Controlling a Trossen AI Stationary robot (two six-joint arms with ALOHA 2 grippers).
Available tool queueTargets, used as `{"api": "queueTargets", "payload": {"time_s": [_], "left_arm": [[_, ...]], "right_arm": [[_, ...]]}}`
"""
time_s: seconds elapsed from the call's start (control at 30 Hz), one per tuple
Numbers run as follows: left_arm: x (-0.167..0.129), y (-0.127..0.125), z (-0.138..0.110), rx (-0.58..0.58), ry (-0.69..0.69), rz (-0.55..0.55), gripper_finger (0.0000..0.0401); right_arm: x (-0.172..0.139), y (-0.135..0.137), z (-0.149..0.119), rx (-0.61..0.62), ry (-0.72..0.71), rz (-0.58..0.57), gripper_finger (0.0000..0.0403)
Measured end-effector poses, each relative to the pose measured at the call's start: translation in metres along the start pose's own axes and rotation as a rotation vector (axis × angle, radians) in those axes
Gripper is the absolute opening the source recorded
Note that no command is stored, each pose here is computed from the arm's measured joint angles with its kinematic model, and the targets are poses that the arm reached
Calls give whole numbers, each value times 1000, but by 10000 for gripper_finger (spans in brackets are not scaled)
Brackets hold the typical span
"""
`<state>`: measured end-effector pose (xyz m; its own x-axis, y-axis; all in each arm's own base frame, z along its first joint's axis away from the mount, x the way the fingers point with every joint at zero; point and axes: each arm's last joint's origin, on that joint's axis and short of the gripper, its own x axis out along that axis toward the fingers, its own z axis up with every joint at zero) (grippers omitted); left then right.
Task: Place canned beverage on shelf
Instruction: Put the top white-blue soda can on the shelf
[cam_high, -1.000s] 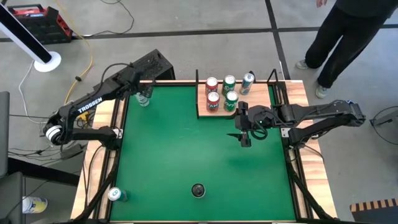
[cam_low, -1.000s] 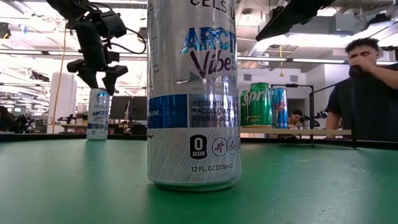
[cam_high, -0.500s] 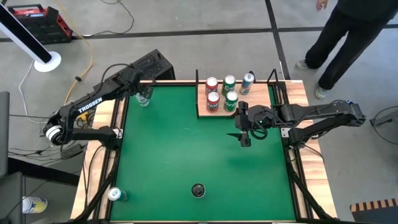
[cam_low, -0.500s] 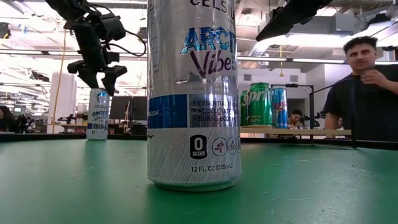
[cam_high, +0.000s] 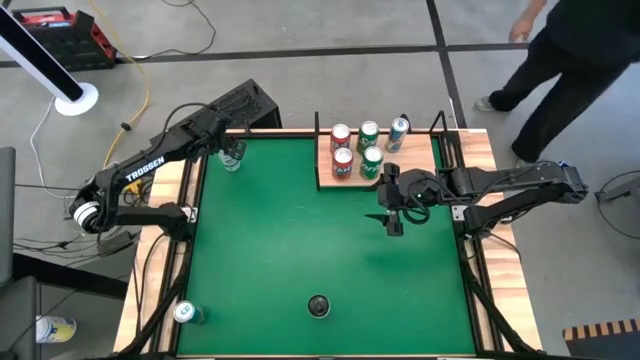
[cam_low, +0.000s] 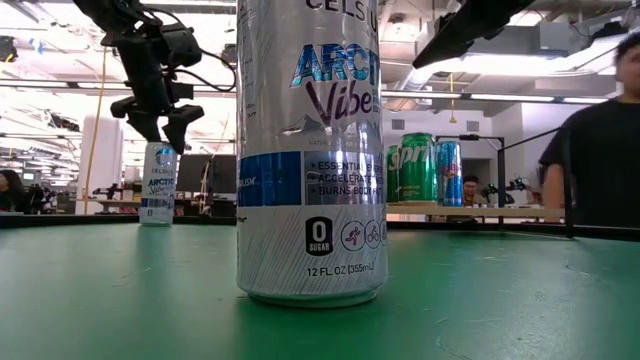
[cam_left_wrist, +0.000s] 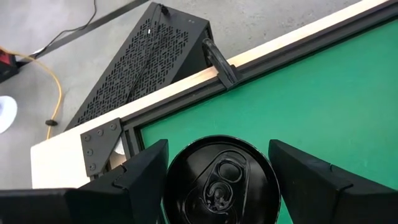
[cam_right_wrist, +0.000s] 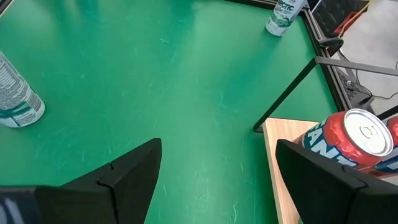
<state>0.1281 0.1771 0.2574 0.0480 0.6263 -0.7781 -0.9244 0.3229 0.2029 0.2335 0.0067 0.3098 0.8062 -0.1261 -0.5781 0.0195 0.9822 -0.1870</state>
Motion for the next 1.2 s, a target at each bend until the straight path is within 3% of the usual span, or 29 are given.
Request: {"api": "queueTargets", "payload": {"time_s": [0.37, 0.53, 0.7, 0.87, 1.2], "left_arm": [[-12, -1, 13, 30, -28, -130, 248], [-28, -5, 25, 37, -45, -277, 248], [-39, -25, 23, 113, -43, -433, 248], [-54, -53, 14, 204, -53, -512, 248], [-72, -84, 2, 272, -85, -552, 245]], "right_arm": [[0, -2, 0, 3, 5, -22, 340], [0, -4, -1, 13, 7, -29, 340], [1, -6, -1, -6, 13, -38, 340], [1, -8, -2, -1, 20, -44, 340], [1, -8, -5, 0, 44, -40, 340]]}}
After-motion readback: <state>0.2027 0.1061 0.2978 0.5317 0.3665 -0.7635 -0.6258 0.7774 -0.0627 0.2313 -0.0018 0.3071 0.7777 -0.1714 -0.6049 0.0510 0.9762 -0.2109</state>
